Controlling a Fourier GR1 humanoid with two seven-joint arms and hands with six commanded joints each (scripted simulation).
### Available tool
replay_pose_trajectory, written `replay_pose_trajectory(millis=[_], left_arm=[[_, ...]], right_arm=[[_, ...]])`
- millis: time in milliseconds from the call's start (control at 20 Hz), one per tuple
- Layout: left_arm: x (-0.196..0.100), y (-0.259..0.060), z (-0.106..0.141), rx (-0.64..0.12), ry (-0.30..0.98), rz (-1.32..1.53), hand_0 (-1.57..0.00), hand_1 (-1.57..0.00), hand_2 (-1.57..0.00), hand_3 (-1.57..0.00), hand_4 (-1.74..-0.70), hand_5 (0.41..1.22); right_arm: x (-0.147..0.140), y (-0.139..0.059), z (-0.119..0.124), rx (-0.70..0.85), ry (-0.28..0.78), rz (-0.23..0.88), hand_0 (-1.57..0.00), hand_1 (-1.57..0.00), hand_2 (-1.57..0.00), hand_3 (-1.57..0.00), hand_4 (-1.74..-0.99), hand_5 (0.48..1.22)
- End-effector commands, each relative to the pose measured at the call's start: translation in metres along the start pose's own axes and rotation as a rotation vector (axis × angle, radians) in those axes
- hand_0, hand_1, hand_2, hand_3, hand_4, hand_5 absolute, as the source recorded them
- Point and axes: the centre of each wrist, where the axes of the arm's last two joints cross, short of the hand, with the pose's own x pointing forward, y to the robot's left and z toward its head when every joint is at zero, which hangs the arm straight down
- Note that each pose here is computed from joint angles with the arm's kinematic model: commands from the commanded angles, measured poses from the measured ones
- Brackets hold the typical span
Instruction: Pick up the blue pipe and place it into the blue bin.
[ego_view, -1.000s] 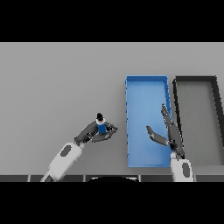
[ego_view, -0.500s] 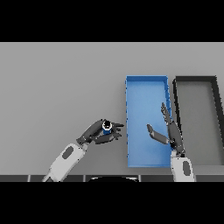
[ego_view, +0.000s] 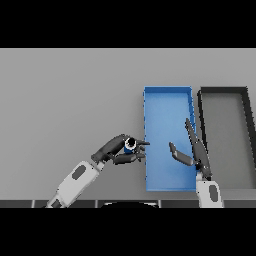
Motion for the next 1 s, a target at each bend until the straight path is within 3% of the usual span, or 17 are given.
replay_pose_trajectory(millis=[0, 400, 500, 700, 800, 950], left_arm=[[0.001, -0.001, -0.001, -0.005, 0.004, -0.003, -1.57, -1.57, -1.57, -1.44, -1.73, 1.219], [-0.002, -0.003, -0.002, -0.009, 0.024, -0.014, -1.57, -1.57, -1.57, -1.44, -1.73, 1.22], [0.001, 0.004, 0.002, -0.011, 0.012, -0.017, -1.57, -1.57, -1.57, -1.44, -1.73, 1.22], [0.003, 0.003, -0.001, -0.018, 0.007, -0.008, -1.57, -1.57, -1.57, -1.44, -1.73, 1.221], [0.002, 0.001, -0.004, -0.018, 0.024, -0.02, -1.57, -1.57, -1.57, -1.44, -1.73, 1.221], [-0.001, 0.001, -0.001, -0.02, 0.028, -0.008, -1.57, -1.57, -1.57, -1.44, -1.73, 1.221]], right_arm=[[0.0, 0.0, 0.0, 0.007, 0.007, -0.012, 0.0, 0.0, 0.0, 0.0, -1.186, 0.629], [-0.006, -0.001, 0.0, 0.01, 0.019, -0.036, 0.0, 0.0, 0.0, 0.0, -1.207, 0.619], [0.001, 0.0, -0.001, 0.028, -0.024, -0.058, 0.0, 0.0, 0.0, 0.0, -1.191, 0.619], [0.033, -0.016, -0.01, 0.179, -0.116, -0.188, 0.0, 0.0, 0.0, 0.0, -1.203, 0.573], [0.055, -0.027, -0.017, 0.289, -0.144, -0.176, 0.0, 0.0, 0.0, 0.0, -1.232, 0.55], [0.093, -0.025, -0.028, 0.452, -0.2, -0.128, 0.0, 0.0, 0.0, 0.0, -1.274, 0.518]])
